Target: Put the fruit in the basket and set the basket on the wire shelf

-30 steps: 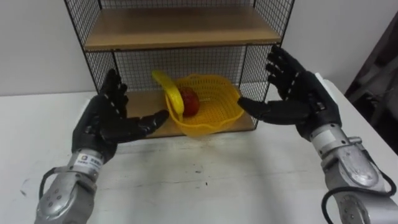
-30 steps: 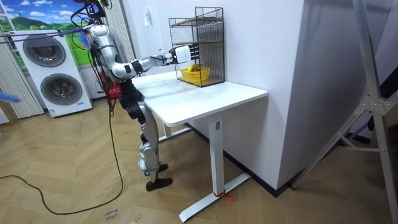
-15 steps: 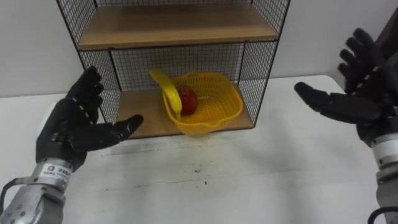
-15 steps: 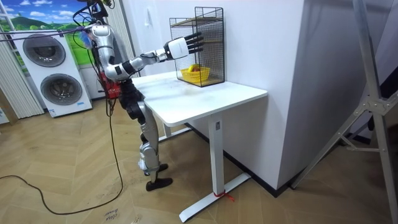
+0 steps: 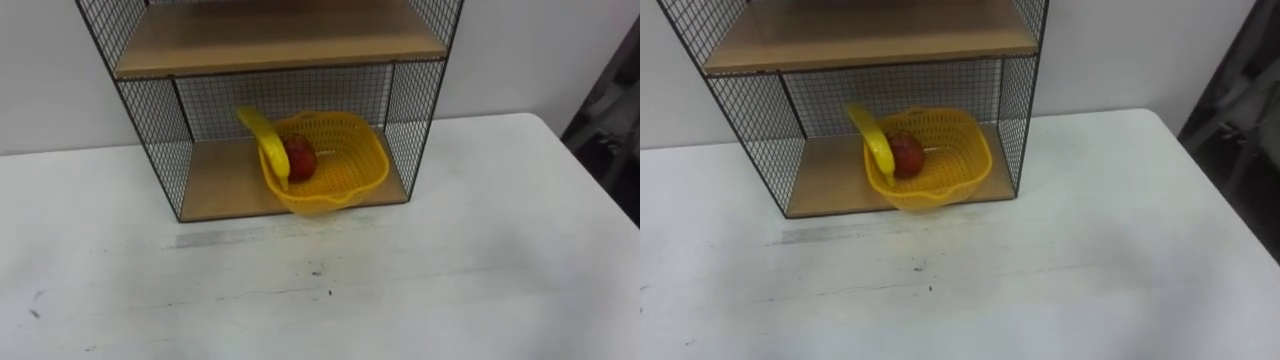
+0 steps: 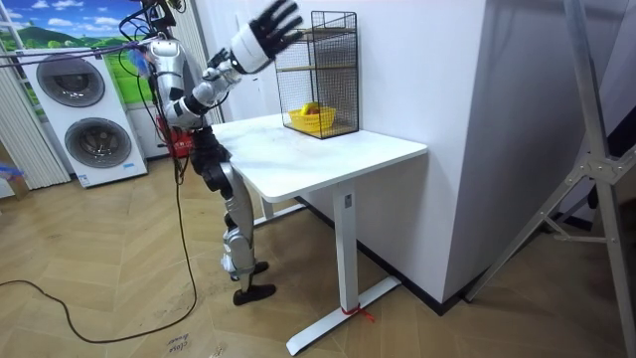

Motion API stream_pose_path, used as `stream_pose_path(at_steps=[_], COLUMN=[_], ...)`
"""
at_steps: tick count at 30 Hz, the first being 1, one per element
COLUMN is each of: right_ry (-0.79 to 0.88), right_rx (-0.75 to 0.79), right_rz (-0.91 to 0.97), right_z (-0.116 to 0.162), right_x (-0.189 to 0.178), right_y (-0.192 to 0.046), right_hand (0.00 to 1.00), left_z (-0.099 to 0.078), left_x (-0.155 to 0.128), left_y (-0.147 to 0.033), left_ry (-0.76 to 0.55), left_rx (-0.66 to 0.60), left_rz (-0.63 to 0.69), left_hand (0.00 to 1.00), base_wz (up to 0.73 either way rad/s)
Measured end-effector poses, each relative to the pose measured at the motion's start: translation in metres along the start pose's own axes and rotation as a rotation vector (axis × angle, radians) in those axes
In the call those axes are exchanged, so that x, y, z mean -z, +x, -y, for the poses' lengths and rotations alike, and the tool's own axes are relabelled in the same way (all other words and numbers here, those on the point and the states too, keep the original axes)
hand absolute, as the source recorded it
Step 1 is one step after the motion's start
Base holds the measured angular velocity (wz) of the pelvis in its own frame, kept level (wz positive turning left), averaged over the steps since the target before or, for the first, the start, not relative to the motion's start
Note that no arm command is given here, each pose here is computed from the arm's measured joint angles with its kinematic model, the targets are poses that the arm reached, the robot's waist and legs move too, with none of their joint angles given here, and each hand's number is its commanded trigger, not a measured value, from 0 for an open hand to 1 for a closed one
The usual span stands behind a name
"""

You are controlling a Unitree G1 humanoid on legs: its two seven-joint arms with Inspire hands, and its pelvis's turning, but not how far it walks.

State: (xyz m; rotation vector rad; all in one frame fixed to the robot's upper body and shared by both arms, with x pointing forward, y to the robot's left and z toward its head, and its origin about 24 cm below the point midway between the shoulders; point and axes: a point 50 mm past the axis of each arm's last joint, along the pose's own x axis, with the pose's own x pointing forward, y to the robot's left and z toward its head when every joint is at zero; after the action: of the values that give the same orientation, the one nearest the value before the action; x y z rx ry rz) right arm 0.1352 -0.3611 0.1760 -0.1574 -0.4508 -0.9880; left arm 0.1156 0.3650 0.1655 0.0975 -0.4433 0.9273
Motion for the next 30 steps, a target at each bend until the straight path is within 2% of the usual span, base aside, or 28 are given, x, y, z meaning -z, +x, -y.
stream_pose_path(at_steps=[4, 6, 7, 9, 10, 12, 13, 15, 16, 19, 20, 21, 22, 24, 25, 27, 30], right_ry=[-0.027, -0.028, -0.022, 0.001, -0.003, -0.040, -0.046, -0.056, -0.065, -0.102, -0.110, -0.109, -0.113, -0.116, -0.132, -0.181, -0.247], right_rx=[0.191, 0.317, 0.345, 0.458, 0.484, 0.608, 0.638, 0.756, 0.790, 0.995, 1.031, 1.103, 1.139, 1.260, 1.278, 1.337, 1.394], right_rz=[0.087, 0.113, 0.118, 0.102, 0.081, -0.033, -0.062, -0.211, -0.252, -0.495, -0.539, -0.624, -0.663, -0.806, -0.836, -0.941, -1.052], right_z=[0.033, 0.053, 0.057, 0.073, 0.078, 0.097, 0.102, 0.125, 0.132, 0.173, 0.180, 0.192, 0.198, 0.216, 0.220, 0.230, 0.237], right_x=[-0.014, -0.021, -0.022, -0.017, -0.012, 0.012, 0.018, 0.045, 0.052, 0.096, 0.103, 0.116, 0.122, 0.140, 0.143, 0.151, 0.156], right_y=[0.003, 0.003, 0.003, 0.002, 0.002, 0.004, 0.002, -0.008, -0.012, -0.046, -0.054, -0.071, -0.080, -0.117, -0.126, -0.159, -0.197], right_hand=[0.00, 0.00, 0.00, 0.00, 0.00, 0.00, 0.00, 0.00, 0.00, 0.00, 0.00, 0.00, 0.00, 0.00, 0.00, 0.00, 0.00], left_z=[-0.036, -0.062, -0.069, -0.097, -0.104, -0.131, -0.139, -0.168, -0.175, -0.205, -0.207, -0.211, -0.212, -0.215, -0.215, -0.218, -0.219], left_x=[-0.024, -0.035, -0.036, -0.032, -0.029, -0.007, -0.001, 0.032, 0.041, 0.092, 0.099, 0.112, 0.118, 0.136, 0.140, 0.146, 0.148], left_y=[0.004, 0.000, -0.002, -0.008, -0.009, -0.018, -0.021, -0.041, -0.047, -0.098, -0.106, -0.124, -0.133, -0.166, -0.174, -0.205, -0.238], left_ry=[0.018, 0.029, 0.029, 0.026, 0.023, -0.008, -0.013, -0.111, -0.132, -0.296, -0.313, -0.349, -0.361, -0.366, -0.362, -0.349, -0.310], left_rx=[-0.244, -0.416, -0.454, -0.612, -0.643, -0.782, -0.818, -0.985, -1.031, -1.321, -1.358, -1.442, -1.481, -1.595, -1.612, -1.692, -1.753], left_rz=[0.131, 0.181, 0.186, 0.165, 0.151, 0.021, -0.018, -0.192, -0.234, -0.474, -0.506, -0.566, -0.593, -0.687, -0.707, -0.767, -0.820], left_hand=[0.00, 0.00, 0.00, 0.00, 0.00, 0.00, 0.00, 0.00, 0.00, 0.00, 0.00, 0.00, 0.00, 0.00, 0.00, 0.00, 0.00], base_wz=[0.02, 0.00, 0.00, 0.00, 0.04, 0.10, 0.14, 0.15, 0.11, 0.09, 0.17, 0.14, 0.17, 0.13, 0.05, -0.05, -0.07])
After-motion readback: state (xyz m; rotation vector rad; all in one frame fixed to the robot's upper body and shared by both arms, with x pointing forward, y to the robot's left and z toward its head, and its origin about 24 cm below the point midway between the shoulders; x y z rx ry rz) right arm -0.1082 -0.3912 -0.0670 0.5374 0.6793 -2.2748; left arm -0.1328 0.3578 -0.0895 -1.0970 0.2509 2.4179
